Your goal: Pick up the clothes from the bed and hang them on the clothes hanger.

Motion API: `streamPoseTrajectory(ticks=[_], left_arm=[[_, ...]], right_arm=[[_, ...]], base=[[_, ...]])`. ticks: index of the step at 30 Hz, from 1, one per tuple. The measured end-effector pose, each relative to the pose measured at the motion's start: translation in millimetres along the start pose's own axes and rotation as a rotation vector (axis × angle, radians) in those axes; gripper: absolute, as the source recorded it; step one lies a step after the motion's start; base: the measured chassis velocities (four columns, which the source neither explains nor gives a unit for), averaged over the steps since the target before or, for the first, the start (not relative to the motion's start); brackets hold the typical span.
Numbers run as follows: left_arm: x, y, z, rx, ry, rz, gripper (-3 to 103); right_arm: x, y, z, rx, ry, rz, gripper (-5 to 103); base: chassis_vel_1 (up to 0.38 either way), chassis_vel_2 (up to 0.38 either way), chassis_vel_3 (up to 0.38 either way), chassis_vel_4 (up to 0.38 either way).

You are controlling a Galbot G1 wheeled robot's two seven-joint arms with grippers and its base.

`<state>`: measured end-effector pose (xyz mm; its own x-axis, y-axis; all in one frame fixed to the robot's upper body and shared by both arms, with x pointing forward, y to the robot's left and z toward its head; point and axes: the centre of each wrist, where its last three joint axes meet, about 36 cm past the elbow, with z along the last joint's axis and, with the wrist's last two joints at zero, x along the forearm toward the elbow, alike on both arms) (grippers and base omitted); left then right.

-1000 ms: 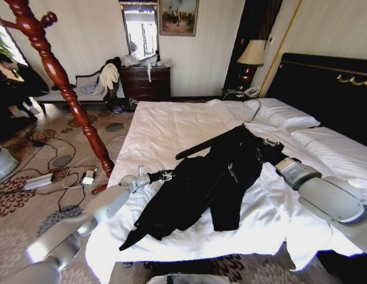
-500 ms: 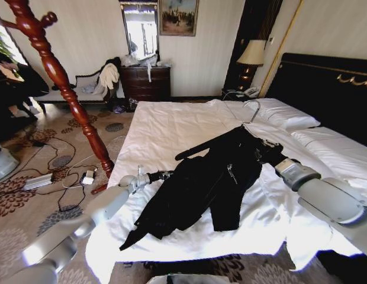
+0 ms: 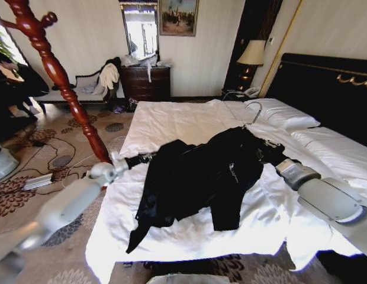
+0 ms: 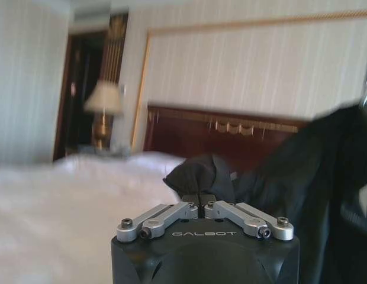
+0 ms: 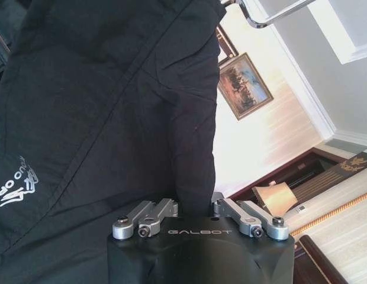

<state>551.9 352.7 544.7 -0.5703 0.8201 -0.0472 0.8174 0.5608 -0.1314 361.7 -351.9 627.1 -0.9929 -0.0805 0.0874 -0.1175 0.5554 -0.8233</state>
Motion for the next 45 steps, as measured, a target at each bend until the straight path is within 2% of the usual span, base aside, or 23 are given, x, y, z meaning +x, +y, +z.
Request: streamPoseTrajectory(ticks=[3,4,5,7,9,11,14,16,17,18,20,23,24,26,29,30,33,35,39,40,42,43,45], left_arm=[[2.4,-17.7,-30.9,-0.018,-0.065,0.003,0],[6.0,-20.4,-39.6,-0.064,-0.054,-0.003,0],[6.0,-20.4,-39.6,-0.064,-0.054,-0.003,0],[21.3,-16.6,-35.3,-0.266,0.075,-0.012,0],[34.2,-26.2,-12.3,-0.390,0.204,0.016,0],[36.5,-32.2,-4.6,-0.403,0.231,0.033,0],[38.7,-72.8,40.3,-0.439,0.323,0.117,0],[37.6,-82.0,52.5,-0.441,0.336,0.132,6],[36.8,-86.4,58.6,-0.438,0.339,0.137,6],[35.7,-95.1,71.1,-0.423,0.346,0.144,16],[35.9,-100.8,79.1,-0.412,0.351,0.147,16],[40.7,-114.2,94.0,-0.400,0.366,0.156,32],[42.7,-118.6,97.2,-0.394,0.367,0.158,38],[44.9,-123.8,100.2,-0.386,0.367,0.158,38],[47.6,-135.1,104.2,-0.356,0.351,0.153,54],[47.6,-135.1,104.2,-0.356,0.351,0.153,54],[48.0,-142.1,102.9,-0.264,0.312,0.137,70],[48.0,-142.9,102.0,-0.239,0.301,0.133,70],[44.9,-139.6,89.7,-0.073,0.225,0.081,92],[44.9,-139.6,89.7,-0.073,0.225,0.081,92],[38.9,-126.1,80.9,-0.007,0.179,0.044,98],[38.9,-126.1,80.9,-0.007,0.179,0.044,98],[31.4,-105.8,69.4,0.054,0.129,0.017,100]], right_arm=[[0.1,-0.8,-1.2,-0.020,-0.004,0.000,20],[0.4,-0.2,-1.3,-0.026,-0.004,-0.001,20],[0.4,-0.2,-1.3,-0.026,-0.004,-0.001,20],[0.7,1.6,0.3,-0.032,0.001,-0.004,20],[1.2,3.8,2.5,-0.037,0.008,-0.008,20],[1.3,4.4,3.2,-0.038,0.009,-0.009,20],[1.9,7.8,5.9,-0.036,0.013,-0.020,20],[1.7,8.3,5.9,-0.033,0.012,-0.023,20],[1.6,8.5,5.8,-0.032,0.012,-0.025,20],[1.5,8.6,5.4,-0.032,0.010,-0.027,20],[1.7,8.8,5.0,-0.032,0.009,-0.028,20],[3.3,11.2,6.0,-0.030,0.014,-0.036,20],[3.8,11.8,6.5,-0.029,0.015,-0.036,20],[4.3,12.7,7.2,-0.028,0.017,-0.037,20],[4.9,14.1,7.6,-0.024,0.017,-0.039,20],[4.9,14.1,7.6,-0.024,0.017,-0.039,20],[4.5,14.1,7.0,-0.020,0.015,-0.041,20],[4.5,14.1,7.0,-0.019,0.015,-0.041,20],[5.7,17.0,9.0,-0.018,0.020,-0.047,20],[5.7,17.0,9.0,-0.018,0.020,-0.047,20],[6.7,17.6,10.0,-0.016,0.017,-0.045,20],[6.7,17.6,10.0,-0.016,0.017,-0.045,20],[6.9,16.9,9.8,-0.010,0.010,-0.041,20]], base=[[0.000,0.000,0.000,0.000],[0.000,0.000,0.000,0.000],[0.000,0.000,0.000,0.000],[0.000,0.000,0.000,0.000],[0.000,0.000,0.000,0.000],[0.000,0.000,0.000,0.000],[0.000,0.000,0.000,0.000],[0.000,0.000,0.000,0.000],[0.000,0.000,0.000,0.000],[0.000,0.000,0.000,0.000],[0.000,0.000,0.000,0.000],[0.000,0.000,0.000,0.000],[0.000,0.000,0.000,0.000],[0.000,0.000,0.000,0.000],[0.000,0.000,0.000,0.000],[0.000,0.000,0.000,0.000],[0.000,0.000,0.000,0.000],[0.000,0.000,0.000,0.000],[0.000,0.000,0.000,0.000],[0.000,0.000,0.000,0.000],[0.000,0.000,0.000,0.000],[0.000,0.000,0.000,0.000],[0.000,0.000,0.000,0.000]])
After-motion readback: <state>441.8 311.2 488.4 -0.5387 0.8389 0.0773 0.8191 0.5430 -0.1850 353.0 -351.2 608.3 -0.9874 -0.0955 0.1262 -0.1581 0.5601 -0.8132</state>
